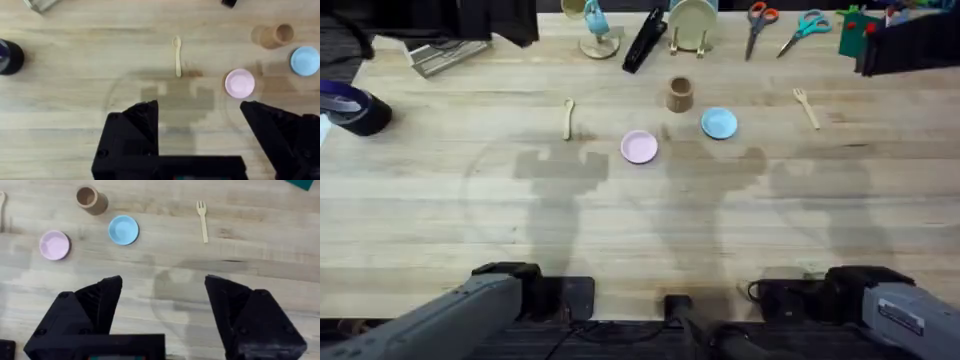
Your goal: Pick up a utensil and set it on the pink plate, then put the other utensil in the container.
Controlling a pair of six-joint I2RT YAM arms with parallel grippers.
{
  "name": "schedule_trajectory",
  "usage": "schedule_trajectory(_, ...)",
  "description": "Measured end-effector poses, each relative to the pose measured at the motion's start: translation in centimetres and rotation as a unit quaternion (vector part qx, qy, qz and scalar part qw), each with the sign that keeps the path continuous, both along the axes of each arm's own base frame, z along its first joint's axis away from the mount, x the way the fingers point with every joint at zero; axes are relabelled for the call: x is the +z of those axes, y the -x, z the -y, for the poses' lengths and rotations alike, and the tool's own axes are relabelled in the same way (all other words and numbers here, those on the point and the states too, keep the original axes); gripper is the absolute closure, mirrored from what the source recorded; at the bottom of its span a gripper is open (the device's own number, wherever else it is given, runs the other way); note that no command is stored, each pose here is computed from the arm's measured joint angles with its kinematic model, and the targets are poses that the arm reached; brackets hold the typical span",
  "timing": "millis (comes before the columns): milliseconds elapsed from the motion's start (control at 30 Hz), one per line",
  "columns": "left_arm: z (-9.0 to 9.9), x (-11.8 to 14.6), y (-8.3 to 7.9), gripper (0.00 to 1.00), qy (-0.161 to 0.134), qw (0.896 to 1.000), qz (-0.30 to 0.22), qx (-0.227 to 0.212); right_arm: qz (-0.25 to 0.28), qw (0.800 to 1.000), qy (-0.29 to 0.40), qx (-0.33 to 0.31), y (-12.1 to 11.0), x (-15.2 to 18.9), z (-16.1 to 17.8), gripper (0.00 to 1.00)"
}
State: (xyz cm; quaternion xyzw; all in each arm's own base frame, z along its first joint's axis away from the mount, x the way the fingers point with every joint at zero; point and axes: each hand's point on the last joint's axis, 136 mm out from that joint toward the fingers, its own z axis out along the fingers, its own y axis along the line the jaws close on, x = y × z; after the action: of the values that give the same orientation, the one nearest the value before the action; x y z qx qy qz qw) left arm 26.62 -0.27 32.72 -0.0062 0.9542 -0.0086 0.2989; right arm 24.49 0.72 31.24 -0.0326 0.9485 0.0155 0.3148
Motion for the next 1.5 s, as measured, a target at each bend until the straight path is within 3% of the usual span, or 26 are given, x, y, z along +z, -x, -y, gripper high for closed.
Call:
schedule_trajectory(767,0.0,-4.9,-3.0,0.008,0.0,0.995,-0.099,0.0,-0.013,1.0,0.0,0.0,-0.5,-0.6,0.0,0.005)
schedule_trajectory(1067,-0.1,-9.6,-6.6,0.006,-0.003,0.987,-0.161,0.001,-0.013,1.0,0.0,0.0,-0.5,-0.6,0.0,0.005)
schedule_trajectory(1233,-0.1,-12.4,-9.2,0.006,-0.004,0.984,-0.178,0.002,-0.013,1.0,0.0,0.0,-0.5,-0.6,0.0,0.005)
schedule_trajectory(1500,-0.1,-16.1,-11.8,0.005,-0.004,0.98,-0.199,0.001,-0.013,1.0,0.0,0.0,-0.5,-0.6,0.0,0.005)
